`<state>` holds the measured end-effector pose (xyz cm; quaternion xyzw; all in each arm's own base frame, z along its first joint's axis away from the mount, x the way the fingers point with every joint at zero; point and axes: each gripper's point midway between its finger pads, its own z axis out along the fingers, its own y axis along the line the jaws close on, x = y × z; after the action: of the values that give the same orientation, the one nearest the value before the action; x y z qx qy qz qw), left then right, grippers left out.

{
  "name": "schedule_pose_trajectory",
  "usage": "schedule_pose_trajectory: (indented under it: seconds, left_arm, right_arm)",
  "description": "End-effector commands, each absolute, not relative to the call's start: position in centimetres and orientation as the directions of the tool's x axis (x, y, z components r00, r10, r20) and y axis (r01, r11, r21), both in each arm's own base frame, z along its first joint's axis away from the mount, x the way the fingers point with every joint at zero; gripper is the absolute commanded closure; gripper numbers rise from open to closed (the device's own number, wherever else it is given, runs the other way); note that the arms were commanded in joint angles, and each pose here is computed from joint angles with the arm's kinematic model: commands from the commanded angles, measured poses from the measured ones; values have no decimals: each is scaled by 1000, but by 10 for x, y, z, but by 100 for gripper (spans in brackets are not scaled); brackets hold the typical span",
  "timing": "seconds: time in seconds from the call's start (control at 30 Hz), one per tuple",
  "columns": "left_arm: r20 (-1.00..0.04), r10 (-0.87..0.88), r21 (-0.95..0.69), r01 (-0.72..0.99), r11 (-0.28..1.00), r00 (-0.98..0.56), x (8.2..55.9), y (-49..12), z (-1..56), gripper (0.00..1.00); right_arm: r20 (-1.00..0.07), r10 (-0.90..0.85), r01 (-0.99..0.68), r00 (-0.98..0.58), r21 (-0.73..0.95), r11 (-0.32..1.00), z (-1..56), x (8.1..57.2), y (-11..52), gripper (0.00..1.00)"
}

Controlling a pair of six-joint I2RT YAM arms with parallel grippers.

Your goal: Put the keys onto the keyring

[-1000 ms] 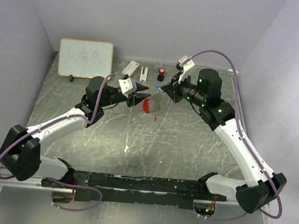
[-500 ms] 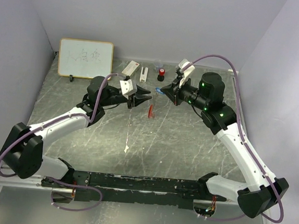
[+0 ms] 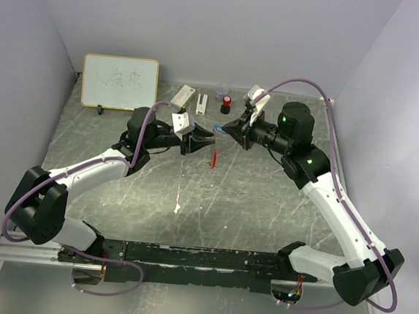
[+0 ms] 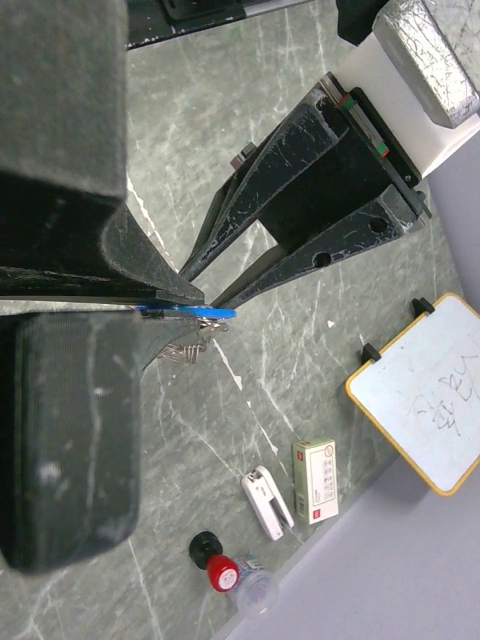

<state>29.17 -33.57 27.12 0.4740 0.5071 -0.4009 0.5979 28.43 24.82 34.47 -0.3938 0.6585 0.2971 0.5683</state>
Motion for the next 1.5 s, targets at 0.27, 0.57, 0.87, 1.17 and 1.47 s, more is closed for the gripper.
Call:
schedule_pose_trajectory:
  seconds: [0.27, 0.57, 0.87, 1.17, 1.47]
  left_arm:
    - [-975, -47, 197, 943, 268, 217, 301, -336, 296, 62]
    - [-971, -62, 206, 942, 265, 230, 300, -336, 301, 62]
    - [-969, -68, 212, 945, 249, 236, 298, -338, 302, 66]
    - [-970, -65, 211, 943, 257, 234, 299, -337, 302, 91]
    - [-967, -69, 219, 938, 268, 245, 298, -335, 305, 93]
  right_arm:
    - [-986, -166, -886, 28, -101, 452, 355, 273, 253, 100]
    - [-985, -171, -897, 26, -98, 431, 351, 270, 255, 100]
    - [-986, -168, -898, 25, -96, 430, 351, 271, 256, 100]
    - [-986, -167, -898, 20, -91, 431, 349, 272, 257, 100]
    - [-986, -165, -882, 13, -89, 462, 348, 274, 252, 100]
